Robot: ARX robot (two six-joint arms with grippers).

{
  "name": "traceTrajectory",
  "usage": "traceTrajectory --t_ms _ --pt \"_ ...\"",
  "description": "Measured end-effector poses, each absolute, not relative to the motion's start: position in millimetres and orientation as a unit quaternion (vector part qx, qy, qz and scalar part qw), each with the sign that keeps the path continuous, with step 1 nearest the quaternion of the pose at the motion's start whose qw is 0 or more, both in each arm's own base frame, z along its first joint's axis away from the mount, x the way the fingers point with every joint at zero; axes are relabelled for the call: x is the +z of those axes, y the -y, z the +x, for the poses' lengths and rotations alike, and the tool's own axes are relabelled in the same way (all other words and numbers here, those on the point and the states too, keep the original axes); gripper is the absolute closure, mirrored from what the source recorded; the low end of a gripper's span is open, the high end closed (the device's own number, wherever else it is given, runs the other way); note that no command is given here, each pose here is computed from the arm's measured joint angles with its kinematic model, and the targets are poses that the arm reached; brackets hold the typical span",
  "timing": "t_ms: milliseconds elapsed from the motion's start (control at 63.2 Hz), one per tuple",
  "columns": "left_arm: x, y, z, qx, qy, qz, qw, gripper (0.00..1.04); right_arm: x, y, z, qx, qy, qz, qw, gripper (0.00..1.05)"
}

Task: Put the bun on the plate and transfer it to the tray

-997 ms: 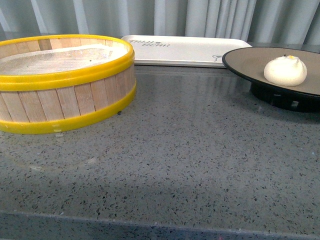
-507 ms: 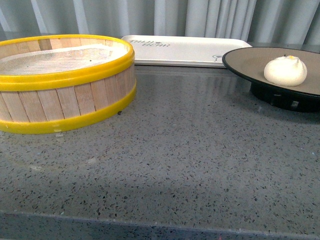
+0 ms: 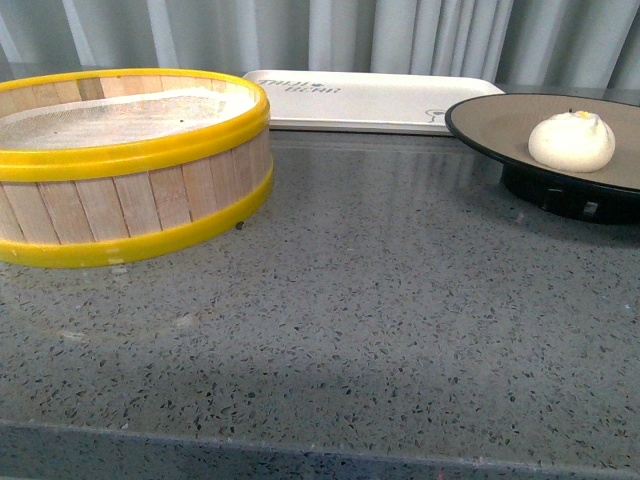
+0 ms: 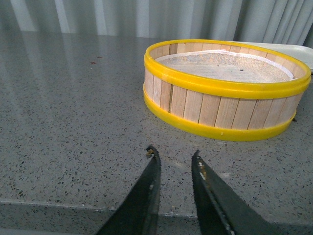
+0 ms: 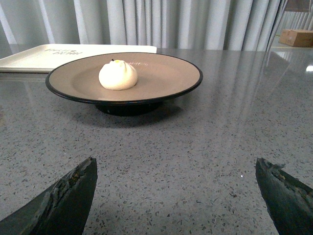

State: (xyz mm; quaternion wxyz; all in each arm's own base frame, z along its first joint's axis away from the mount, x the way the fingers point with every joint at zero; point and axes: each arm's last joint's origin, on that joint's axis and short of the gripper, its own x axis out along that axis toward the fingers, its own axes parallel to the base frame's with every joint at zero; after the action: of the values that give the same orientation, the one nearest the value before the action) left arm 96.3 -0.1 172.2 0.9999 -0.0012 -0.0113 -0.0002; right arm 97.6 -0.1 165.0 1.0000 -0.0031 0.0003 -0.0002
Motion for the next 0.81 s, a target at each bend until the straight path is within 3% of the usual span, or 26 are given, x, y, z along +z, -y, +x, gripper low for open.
traceTrajectory --t_ms 190,285,317,443,538,649,807 --pt "172.2 0.1 96.3 0.000 0.011 -0.001 1.000 0.49 165.1 0.1 97.6 0.000 0.000 -0.003 1.000 0.08" --pt "172.2 0.1 96.3 0.000 0.011 -0.001 1.000 0.31 172.6 2.4 100.1 -0.111 -0.119 -0.041 0.986 0.08" --pt "172.2 0.0 96.3 0.001 0.011 -0.001 1.000 0.27 176.9 3.7 102.4 -0.125 -0.129 -0.046 0.983 0.08" --pt "172.2 0.1 96.3 0.000 0.011 -0.001 1.000 0.06 217.5 20.2 125.1 -0.146 -0.091 -0.016 0.985 0.08" --pt "172.2 0.1 96.3 0.000 0.012 -0.001 1.000 0.07 239.9 37.8 142.9 -0.140 -0.051 0.023 0.989 0.08" --pt "172.2 0.1 96.3 0.000 0.012 -0.001 1.000 0.07 253.4 65.8 170.8 -0.135 -0.049 0.102 0.984 0.08" --pt "172.2 0.1 96.3 0.000 0.012 -0.001 1.000 0.07 243.1 95.8 223.1 -0.095 -0.102 0.313 0.939 0.08"
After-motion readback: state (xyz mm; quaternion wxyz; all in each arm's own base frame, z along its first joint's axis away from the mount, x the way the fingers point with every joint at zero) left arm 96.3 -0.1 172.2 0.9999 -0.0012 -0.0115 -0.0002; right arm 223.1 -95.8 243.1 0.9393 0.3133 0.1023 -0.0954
